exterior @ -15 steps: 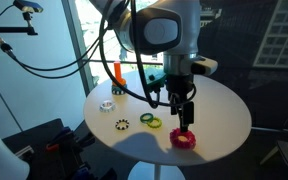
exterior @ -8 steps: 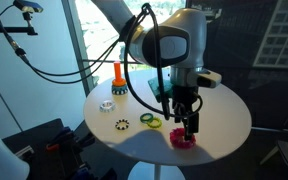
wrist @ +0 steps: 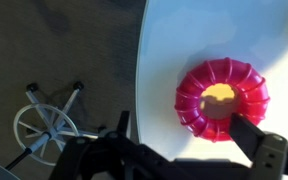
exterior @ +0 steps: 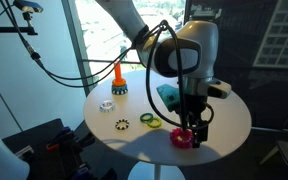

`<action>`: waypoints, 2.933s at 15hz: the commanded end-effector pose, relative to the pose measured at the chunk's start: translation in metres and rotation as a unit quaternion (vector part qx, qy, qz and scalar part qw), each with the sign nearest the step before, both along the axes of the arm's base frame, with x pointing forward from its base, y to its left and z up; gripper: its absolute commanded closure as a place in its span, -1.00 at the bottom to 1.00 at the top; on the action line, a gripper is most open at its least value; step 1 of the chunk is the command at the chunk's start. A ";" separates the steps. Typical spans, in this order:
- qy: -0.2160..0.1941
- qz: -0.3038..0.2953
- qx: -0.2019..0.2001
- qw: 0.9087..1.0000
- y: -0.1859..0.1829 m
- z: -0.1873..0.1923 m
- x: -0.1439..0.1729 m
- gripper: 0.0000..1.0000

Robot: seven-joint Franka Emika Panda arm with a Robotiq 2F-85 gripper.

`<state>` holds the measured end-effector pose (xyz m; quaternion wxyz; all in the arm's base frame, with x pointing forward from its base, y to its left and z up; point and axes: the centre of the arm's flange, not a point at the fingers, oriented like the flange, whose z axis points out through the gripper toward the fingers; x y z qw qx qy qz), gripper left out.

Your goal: Place the red ring on the stack

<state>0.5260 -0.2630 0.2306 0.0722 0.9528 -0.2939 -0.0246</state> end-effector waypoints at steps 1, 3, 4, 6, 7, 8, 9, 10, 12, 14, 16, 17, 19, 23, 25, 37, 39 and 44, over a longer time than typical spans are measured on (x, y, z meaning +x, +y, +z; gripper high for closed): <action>0.007 0.007 0.010 1.000 -0.016 -0.007 0.008 -1.00; 0.010 0.009 0.011 1.000 -0.018 -0.013 0.008 -1.00; 0.011 0.009 0.011 1.000 -0.018 -0.015 0.008 -1.00; 0.014 0.010 0.011 1.000 -0.018 -0.018 0.009 -1.00; 0.015 0.011 0.011 1.000 -0.018 -0.021 0.009 -1.00; 0.016 0.012 0.011 1.000 -0.017 -0.022 0.009 -1.00; 0.018 0.013 0.011 1.000 -0.017 -0.024 0.010 -1.00; 0.019 0.014 0.011 1.000 -0.017 -0.025 0.010 -1.00; 0.022 0.015 0.012 1.000 -0.017 -0.029 0.010 -1.00; 0.025 0.016 0.014 0.999 -0.016 -0.032 0.010 -1.00; 0.027 0.016 0.013 0.999 -0.015 -0.035 0.010 -1.00; 0.028 0.016 0.014 0.999 -0.014 -0.036 0.010 -1.00; 0.029 0.016 0.013 0.999 -0.013 -0.038 0.011 -0.63; 0.029 0.016 0.012 0.999 -0.011 -0.038 0.013 0.10; 0.027 0.014 0.011 0.999 -0.009 -0.036 0.014 0.50; 0.032 0.029 0.003 0.999 0.024 0.037 0.023 0.79; 0.032 0.038 -0.002 0.999 0.032 0.056 0.023 0.79; 0.030 0.076 -0.010 0.997 0.057 0.102 0.024 0.79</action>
